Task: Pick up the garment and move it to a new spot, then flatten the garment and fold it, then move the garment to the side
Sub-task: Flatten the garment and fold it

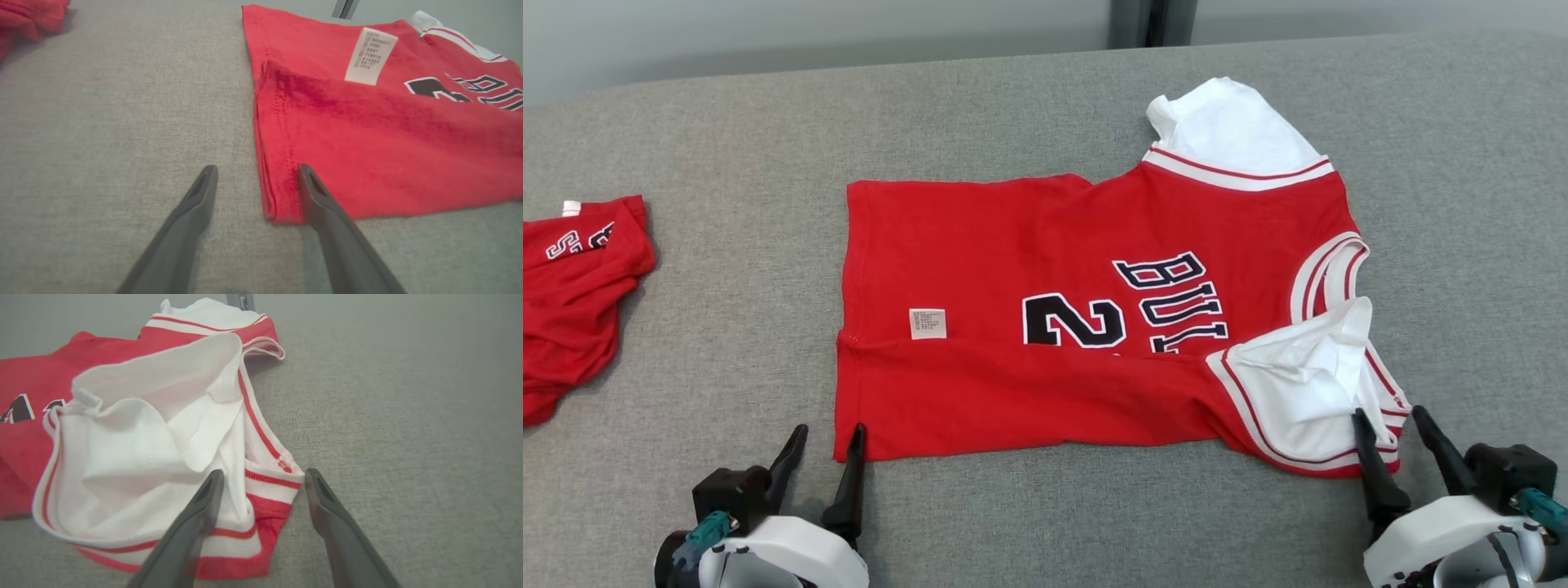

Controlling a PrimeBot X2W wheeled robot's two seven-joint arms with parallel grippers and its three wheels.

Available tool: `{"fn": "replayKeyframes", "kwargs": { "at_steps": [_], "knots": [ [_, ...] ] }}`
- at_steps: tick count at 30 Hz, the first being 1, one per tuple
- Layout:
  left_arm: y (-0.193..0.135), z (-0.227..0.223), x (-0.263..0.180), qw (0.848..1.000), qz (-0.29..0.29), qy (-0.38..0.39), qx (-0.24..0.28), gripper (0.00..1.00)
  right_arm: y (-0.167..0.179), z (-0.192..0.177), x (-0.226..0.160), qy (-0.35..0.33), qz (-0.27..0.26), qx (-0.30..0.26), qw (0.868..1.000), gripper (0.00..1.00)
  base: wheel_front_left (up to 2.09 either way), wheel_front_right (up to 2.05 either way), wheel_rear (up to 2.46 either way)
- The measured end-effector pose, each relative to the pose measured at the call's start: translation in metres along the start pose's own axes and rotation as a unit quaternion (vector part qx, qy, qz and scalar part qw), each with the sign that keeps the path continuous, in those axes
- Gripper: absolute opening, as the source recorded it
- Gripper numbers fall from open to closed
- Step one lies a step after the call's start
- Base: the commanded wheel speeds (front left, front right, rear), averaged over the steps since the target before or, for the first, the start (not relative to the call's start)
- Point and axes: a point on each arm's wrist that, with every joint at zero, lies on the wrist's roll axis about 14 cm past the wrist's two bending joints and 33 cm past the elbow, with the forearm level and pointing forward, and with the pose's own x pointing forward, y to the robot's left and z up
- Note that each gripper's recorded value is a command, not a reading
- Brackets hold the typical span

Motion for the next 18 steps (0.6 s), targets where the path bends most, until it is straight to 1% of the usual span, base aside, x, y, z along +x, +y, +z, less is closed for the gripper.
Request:
{"fn": "replayKeyframes", "kwargs": {
  "at_steps": [6, 7, 8, 9, 10, 11, 13, 18],
  "knots": [
    [-0.001, -0.011, 0.01, 0.999, -0.007, 0.025, -0.037, 1.0, 0.006, -0.017, 0.007, 0.034, 0.008, 0.01, 0.999, 1.0, 0.0, 0.0, 0.0],
    [-0.002, -0.013, 0.012, 0.999, -0.011, 0.03, -0.038, 1.0, 0.007, -0.017, 0.008, 0.035, 0.009, 0.011, 0.999, 0.91, 0.0, 0.0, 0.0],
    [-0.005, -0.015, 0.013, 0.998, -0.017, 0.038, -0.046, 1.0, 0.008, -0.017, 0.009, 0.035, 0.01, 0.012, 0.999, 0.49, 0.0, 0.0, 0.0],
    [-0.005, -0.016, 0.014, 0.998, -0.02, 0.043, -0.048, 0.77, 0.008, -0.018, 0.01, 0.038, 0.011, 0.015, 0.999, 0.33, 0.0, 0.0, 0.0],
    [-0.006, -0.017, 0.015, 0.997, -0.024, 0.047, -0.049, 0.17, 0.009, -0.019, 0.01, 0.04, 0.012, 0.017, 0.999, 0.0, 0.0, 0.0, 0.0],
    [-0.007, -0.018, 0.017, 0.997, -0.026, 0.053, -0.056, 0.0, 0.009, -0.019, 0.011, 0.042, 0.013, 0.019, 0.999, 0.0, 0.0, 0.0, 0.0],
    [-0.01, -0.019, 0.018, 0.996, -0.033, 0.06, -0.06, 0.0, 0.012, -0.019, 0.012, 0.045, 0.017, 0.025, 0.999, 0.0, 0.0, 0.0, 0.0],
    [-0.014, -0.018, 0.017, 0.993, -0.035, 0.064, -0.095, 0.0, 0.008, -0.011, 0.012, 0.042, 0.019, 0.032, 0.998, 0.0, 0.0, 0.0, 0.0]
  ]
}}
